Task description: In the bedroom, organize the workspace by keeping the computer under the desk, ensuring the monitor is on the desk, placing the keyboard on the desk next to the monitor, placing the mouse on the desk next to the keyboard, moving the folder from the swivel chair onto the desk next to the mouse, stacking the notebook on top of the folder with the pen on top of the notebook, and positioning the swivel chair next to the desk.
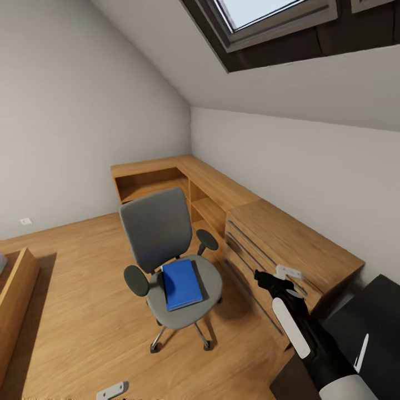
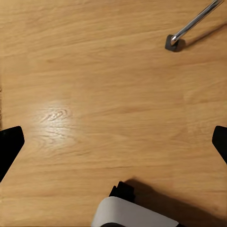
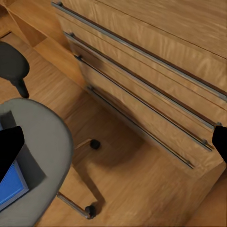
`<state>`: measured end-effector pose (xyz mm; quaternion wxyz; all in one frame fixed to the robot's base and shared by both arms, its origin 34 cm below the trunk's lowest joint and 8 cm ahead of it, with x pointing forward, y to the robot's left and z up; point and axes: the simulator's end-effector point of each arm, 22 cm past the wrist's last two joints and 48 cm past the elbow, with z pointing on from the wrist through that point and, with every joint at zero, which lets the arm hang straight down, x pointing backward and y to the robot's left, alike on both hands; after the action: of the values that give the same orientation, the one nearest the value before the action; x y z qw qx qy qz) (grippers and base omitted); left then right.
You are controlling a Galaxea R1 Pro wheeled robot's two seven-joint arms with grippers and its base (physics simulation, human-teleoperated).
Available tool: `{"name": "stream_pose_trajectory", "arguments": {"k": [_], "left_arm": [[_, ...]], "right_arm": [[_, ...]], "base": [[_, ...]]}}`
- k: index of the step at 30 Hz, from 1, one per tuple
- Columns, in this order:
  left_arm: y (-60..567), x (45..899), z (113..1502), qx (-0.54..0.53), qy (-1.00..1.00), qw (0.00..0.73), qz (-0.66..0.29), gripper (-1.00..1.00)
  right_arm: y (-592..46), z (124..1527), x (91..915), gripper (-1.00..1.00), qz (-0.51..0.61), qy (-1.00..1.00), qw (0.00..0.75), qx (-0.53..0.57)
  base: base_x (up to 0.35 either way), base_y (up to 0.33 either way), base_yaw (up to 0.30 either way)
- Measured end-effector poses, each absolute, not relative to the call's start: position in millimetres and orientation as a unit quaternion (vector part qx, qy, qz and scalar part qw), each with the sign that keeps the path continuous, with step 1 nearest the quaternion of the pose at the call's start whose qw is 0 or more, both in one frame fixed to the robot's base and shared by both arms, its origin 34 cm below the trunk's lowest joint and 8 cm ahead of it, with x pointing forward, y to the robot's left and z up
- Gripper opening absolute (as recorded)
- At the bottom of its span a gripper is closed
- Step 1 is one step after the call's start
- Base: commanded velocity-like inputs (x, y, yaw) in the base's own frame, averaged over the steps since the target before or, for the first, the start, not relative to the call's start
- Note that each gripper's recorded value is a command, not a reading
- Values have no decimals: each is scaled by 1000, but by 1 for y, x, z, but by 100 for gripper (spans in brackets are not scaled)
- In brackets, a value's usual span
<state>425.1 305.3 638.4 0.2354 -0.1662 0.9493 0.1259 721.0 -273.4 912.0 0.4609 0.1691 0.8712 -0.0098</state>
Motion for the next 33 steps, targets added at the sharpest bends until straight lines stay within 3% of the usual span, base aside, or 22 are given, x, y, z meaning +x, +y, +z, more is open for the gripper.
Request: {"name": "stream_pose_trajectory", "arguments": {"k": [6, 24, 31, 33], "left_arm": [[305, 425, 639, -166, 949, 236, 126, 100], [305, 425, 639, -165, 949, 236, 126, 100], [299, 434, 642, -163, 948, 246, 119, 100], [286, 461, 658, -171, 939, 280, 99, 100]], "right_arm": [[-273, 912, 721, 100, -10, 871, 461, 169], [-266, 905, 715, 100, -7, 875, 456, 161], [-253, 897, 713, 100, 1, 881, 452, 141], [-245, 877, 708, 100, 20, 891, 435, 127]], "base": [[51, 51, 258], [215, 203, 274], [23, 21, 64], [1, 1, 2]]}}
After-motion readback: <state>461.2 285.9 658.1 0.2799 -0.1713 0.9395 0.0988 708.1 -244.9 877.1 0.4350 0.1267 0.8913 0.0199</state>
